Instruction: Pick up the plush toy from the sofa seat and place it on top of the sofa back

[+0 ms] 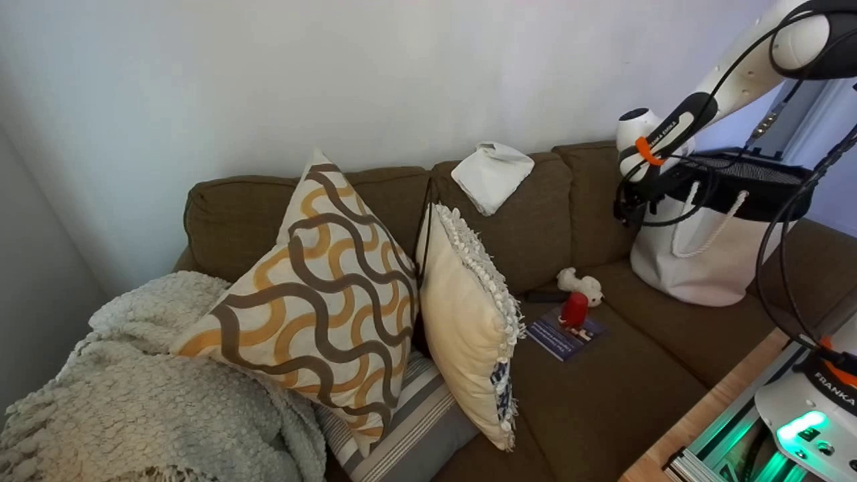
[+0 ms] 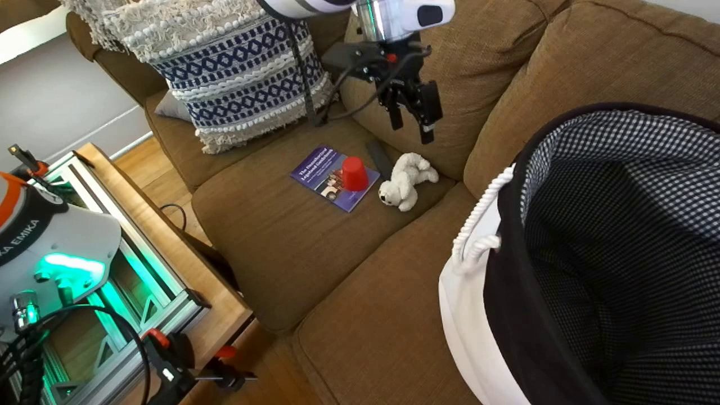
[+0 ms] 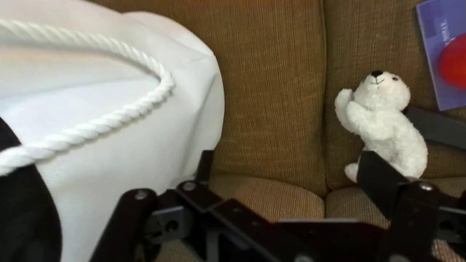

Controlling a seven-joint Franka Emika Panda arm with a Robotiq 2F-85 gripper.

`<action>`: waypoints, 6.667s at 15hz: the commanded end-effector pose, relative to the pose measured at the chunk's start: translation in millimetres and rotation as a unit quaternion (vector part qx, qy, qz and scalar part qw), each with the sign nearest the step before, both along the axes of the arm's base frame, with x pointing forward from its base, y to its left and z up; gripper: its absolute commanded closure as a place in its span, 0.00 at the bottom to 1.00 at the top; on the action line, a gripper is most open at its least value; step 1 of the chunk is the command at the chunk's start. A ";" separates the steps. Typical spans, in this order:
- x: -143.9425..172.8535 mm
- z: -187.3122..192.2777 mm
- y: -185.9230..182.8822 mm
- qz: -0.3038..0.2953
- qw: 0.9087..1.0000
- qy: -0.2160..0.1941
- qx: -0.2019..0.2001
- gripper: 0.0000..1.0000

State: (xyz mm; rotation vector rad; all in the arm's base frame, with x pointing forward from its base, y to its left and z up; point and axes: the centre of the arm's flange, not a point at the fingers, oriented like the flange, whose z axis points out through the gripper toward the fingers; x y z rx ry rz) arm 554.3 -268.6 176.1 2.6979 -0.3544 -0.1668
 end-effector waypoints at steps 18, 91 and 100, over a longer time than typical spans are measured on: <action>25.4 -191.2 4.6 0.205 0.932 0.017 0.298 0.00; 12.9 245.9 71.7 0.072 0.978 -0.054 -0.189 0.97; 41.1 312.4 -5.3 0.171 0.951 -0.217 -0.140 0.90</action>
